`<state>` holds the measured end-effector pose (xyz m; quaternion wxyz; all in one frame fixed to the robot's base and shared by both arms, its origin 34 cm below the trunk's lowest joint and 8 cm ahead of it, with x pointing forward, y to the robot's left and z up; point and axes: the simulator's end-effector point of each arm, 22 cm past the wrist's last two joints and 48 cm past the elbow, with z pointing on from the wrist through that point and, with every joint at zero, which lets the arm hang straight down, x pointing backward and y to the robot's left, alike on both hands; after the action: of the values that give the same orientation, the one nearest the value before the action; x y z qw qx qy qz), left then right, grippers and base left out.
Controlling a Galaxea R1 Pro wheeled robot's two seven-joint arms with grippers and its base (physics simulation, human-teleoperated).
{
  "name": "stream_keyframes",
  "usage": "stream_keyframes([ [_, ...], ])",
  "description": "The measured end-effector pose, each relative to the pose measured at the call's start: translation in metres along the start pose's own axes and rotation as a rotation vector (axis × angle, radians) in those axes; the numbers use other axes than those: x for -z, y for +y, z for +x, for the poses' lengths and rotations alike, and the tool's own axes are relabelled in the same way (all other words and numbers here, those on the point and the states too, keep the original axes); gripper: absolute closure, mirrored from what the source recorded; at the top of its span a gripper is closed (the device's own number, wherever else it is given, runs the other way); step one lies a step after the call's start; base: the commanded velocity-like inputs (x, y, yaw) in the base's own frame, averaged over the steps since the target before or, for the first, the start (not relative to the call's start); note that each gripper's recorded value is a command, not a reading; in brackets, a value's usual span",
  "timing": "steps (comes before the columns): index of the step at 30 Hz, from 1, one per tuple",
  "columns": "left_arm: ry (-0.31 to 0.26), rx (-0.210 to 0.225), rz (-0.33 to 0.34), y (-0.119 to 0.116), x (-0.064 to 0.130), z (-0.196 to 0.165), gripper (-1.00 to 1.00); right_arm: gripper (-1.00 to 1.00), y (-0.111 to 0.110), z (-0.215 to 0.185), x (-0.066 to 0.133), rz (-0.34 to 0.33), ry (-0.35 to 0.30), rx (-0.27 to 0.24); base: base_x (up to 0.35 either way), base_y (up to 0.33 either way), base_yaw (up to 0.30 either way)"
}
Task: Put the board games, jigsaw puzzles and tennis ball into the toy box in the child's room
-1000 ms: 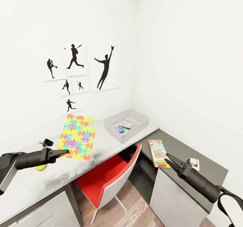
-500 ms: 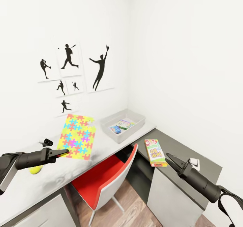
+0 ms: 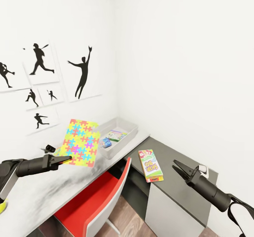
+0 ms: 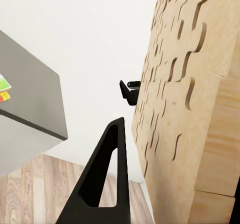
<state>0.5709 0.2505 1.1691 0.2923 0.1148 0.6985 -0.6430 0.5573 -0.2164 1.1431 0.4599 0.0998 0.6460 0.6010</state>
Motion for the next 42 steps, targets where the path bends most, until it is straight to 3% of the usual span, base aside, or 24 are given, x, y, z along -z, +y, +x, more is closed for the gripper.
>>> stream_keyframes([
  [8,0.0,0.001,0.0,0.0004,-0.0001,0.0003,1.0,-1.0,-0.0006,0.0004,-0.0005,0.002,0.0,-0.001,0.26,-0.008,-0.086],
  [42,-0.008,0.011,0.0,0.0037,0.0016,0.0006,1.0,-1.0,-0.0051,0.001,-0.0008,0.014,0.001,-0.004,0.091,-0.013,-0.025],
])
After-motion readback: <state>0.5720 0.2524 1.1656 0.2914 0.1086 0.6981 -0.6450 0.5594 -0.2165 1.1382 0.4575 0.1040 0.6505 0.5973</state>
